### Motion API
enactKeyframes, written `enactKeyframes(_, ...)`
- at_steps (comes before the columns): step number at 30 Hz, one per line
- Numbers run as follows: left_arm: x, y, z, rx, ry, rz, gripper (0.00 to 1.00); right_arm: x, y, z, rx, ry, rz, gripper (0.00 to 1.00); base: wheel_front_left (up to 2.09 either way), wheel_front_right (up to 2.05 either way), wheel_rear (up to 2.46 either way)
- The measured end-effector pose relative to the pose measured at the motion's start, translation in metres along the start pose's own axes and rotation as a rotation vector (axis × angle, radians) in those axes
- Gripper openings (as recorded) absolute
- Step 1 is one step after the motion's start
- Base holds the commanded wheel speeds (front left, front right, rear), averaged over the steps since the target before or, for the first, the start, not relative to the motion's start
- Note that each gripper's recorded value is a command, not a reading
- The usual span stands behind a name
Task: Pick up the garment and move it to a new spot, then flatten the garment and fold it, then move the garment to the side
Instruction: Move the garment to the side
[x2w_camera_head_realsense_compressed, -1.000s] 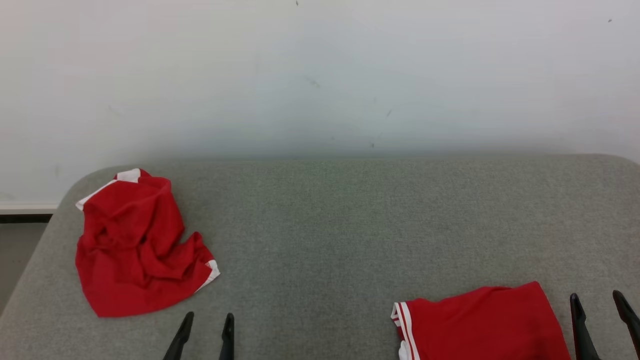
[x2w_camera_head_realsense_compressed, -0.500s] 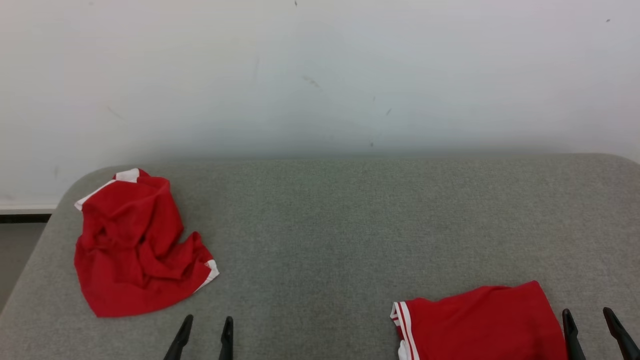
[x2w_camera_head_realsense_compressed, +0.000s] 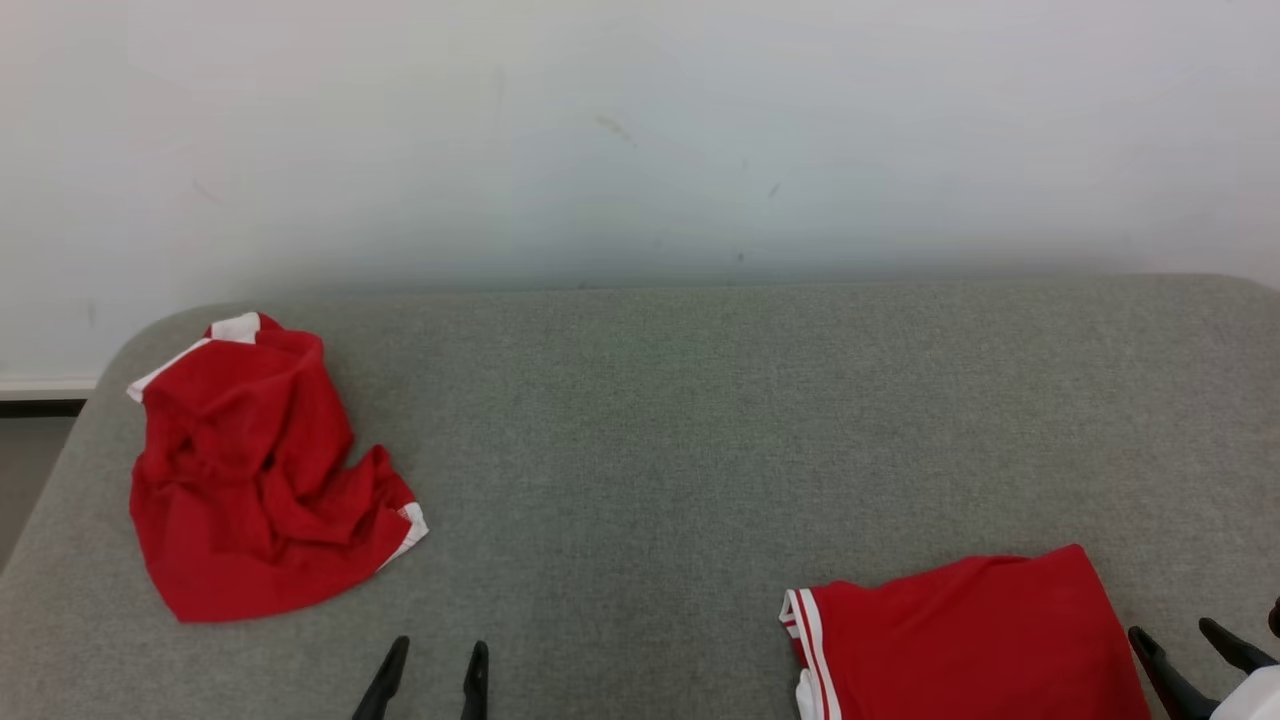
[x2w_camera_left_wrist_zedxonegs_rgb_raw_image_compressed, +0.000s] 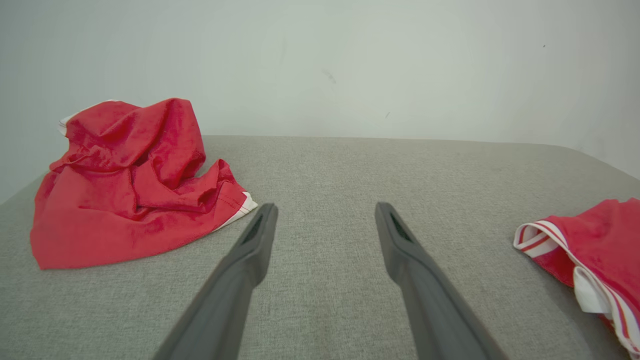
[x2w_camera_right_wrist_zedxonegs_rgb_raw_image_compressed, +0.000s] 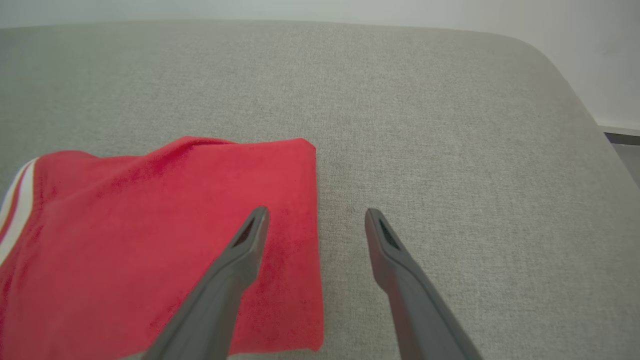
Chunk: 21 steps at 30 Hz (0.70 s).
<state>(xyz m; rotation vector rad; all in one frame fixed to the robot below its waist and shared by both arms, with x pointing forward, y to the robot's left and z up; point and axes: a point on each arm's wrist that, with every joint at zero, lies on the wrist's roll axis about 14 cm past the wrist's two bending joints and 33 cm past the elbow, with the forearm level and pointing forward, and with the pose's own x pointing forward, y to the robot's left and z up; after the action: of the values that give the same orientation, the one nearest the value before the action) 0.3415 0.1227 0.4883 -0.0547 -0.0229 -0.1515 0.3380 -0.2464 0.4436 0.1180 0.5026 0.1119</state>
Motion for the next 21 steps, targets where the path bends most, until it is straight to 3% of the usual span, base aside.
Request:
enactKeyframes(4, 0.003, 0.001, -0.004, -0.003, 0.013, 0.001, 1.0, 0.01, -0.005, -0.011, -0.046, 0.119, -0.003, 1.0, 0.0, 0.0, 0.0)
enactKeyframes(15, 0.013, 0.005, -0.007, -0.001, 0.021, 0.007, 1.0, 0.044, 0.01, -0.056, 0.04, 0.349, 0.03, 1.0, 0.0, 0.0, 0.0)
enactKeyframes(16, 0.013, 0.005, -0.007, -0.001, 0.021, 0.01, 1.0, 0.046, 0.012, -0.057, 0.053, 0.356, 0.038, 0.89, 0.0, 0.0, 0.0)
enactKeyframes(17, 0.014, 0.006, -0.007, -0.001, 0.021, 0.01, 1.0, 0.048, 0.014, -0.056, 0.051, 0.355, 0.045, 0.32, 0.0, 0.0, 0.0)
enactKeyframes(18, 0.014, 0.006, -0.008, -0.001, 0.021, 0.011, 1.0, 0.05, 0.016, -0.055, 0.057, 0.348, 0.051, 0.0, 0.0, 0.0, 0.0)
enactKeyframes(21, 0.014, 0.007, -0.009, -0.001, 0.027, 0.015, 1.0, 0.055, 0.024, -0.051, 0.073, 0.326, 0.082, 0.0, 0.0, 0.0, 0.0)
